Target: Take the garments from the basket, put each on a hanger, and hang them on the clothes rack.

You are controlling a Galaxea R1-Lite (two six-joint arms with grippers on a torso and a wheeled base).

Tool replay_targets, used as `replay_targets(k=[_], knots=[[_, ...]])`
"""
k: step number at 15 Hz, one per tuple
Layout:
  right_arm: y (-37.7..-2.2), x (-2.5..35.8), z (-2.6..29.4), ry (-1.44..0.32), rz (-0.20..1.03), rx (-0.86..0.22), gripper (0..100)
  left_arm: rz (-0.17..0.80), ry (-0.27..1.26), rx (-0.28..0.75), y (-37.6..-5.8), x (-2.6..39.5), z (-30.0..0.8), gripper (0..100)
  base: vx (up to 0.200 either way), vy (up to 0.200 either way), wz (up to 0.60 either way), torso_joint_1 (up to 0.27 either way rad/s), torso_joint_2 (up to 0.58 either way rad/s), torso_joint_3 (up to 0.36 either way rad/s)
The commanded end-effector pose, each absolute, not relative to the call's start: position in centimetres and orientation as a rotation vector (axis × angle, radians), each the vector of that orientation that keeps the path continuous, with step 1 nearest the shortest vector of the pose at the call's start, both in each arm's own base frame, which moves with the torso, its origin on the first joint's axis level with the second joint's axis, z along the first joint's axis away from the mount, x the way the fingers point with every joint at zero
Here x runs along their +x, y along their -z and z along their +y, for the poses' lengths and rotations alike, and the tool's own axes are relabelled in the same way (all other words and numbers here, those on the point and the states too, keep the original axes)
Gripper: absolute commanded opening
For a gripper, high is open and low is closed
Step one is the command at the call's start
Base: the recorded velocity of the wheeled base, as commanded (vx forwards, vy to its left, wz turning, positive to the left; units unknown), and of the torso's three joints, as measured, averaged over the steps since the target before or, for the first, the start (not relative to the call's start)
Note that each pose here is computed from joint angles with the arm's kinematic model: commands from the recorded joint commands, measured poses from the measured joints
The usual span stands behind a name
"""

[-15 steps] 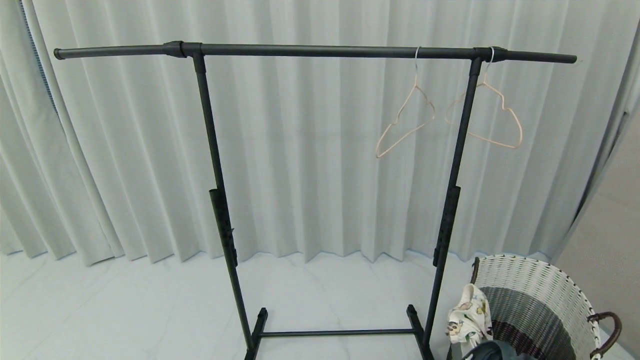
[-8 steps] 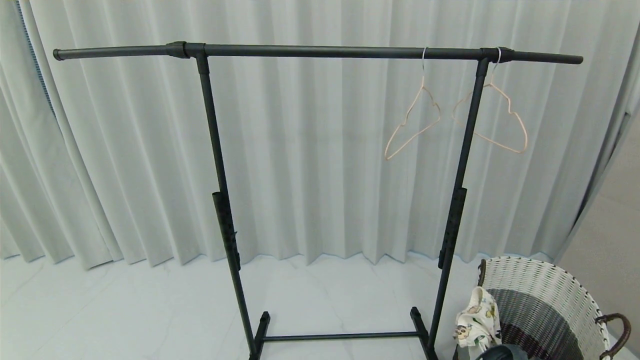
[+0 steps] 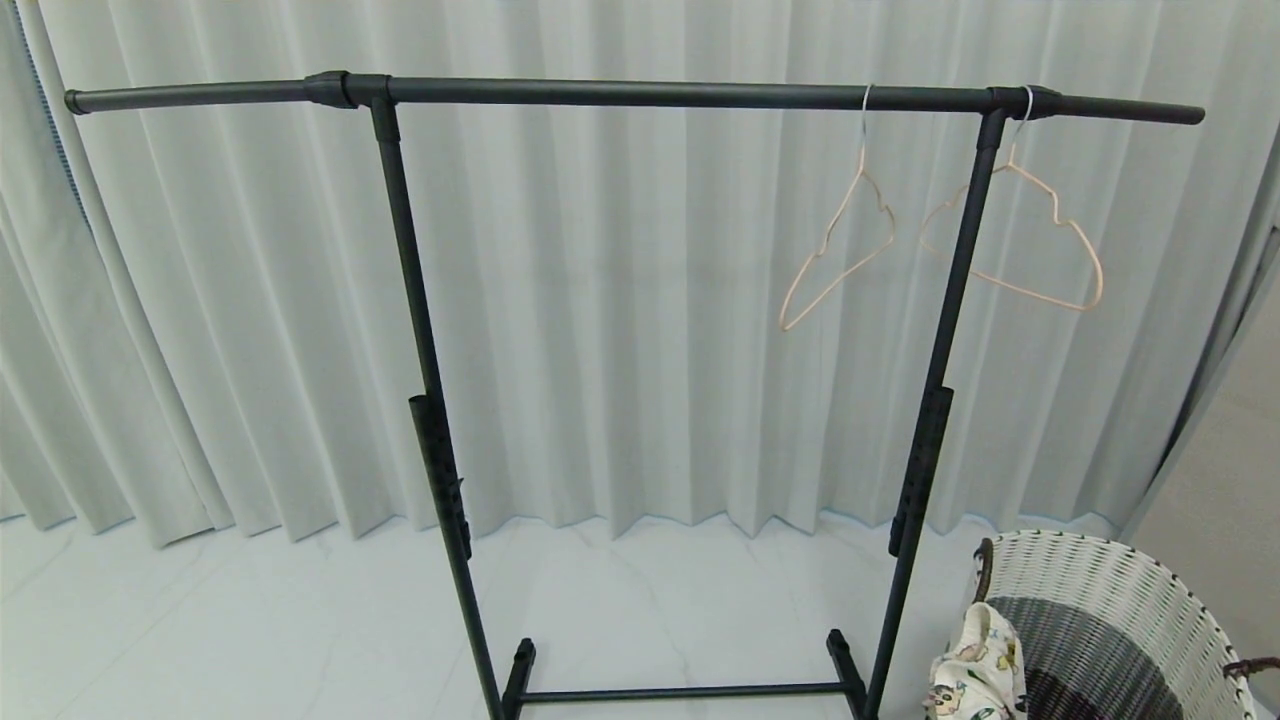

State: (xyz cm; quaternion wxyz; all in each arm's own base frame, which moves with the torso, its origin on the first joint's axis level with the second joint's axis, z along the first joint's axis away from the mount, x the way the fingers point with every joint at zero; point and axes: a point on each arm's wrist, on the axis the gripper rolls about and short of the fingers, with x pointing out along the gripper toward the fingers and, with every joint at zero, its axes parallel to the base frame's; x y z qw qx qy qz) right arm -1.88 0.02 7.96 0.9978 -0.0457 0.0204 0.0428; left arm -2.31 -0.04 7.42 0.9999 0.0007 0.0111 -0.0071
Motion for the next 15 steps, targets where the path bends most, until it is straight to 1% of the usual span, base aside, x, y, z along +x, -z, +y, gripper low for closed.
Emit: replay_targets(k=[1,2,3,4,6,8,11,15], knots=[[-13.4,-0.7,0.1,-0.241,0.071,-0.047,100,0.021,0.014,0.001,-7.4,-2.3,0.0,100,0.000,0.000,0.00,0.000,0.00,0.000],[-15.5,1.1,0.4,-0.262,0.146,-0.054,100,0.021,0.014,0.001,-7.4,-2.3,0.0,100,0.000,0.000,0.00,0.000,0.00,0.000],[-15.6,3.2,0.7,-0.257,0.271,-0.103,100,0.021,0.014,0.001,-7.4,-2.3,0.0,100,0.000,0.000,0.00,0.000,0.00,0.000],[-14.8,5.4,0.8,-0.220,0.410,-0.197,100,0.021,0.014,0.001,-7.4,-2.3,0.0,100,0.000,0.000,0.00,0.000,0.00,0.000],[-12.5,8.8,0.5,-0.187,0.674,-0.329,100,0.021,0.014,0.001,-7.4,-2.3,0.0,100,0.000,0.000,0.00,0.000,0.00,0.000],[-10.7,11.0,0.4,-0.223,0.834,-0.394,100,0.021,0.014,0.001,-7.4,-2.3,0.0,100,0.000,0.000,0.00,0.000,0.00,0.000],[-8.3,13.2,0.5,-0.307,0.985,-0.477,100,0.021,0.014,0.001,-7.4,-2.3,0.0,100,0.000,0.000,0.00,0.000,0.00,0.000],[-5.0,15.4,0.8,-0.359,1.097,-0.477,100,0.021,0.014,0.001,-7.4,-2.3,0.0,100,0.000,0.000,0.00,0.000,0.00,0.000]])
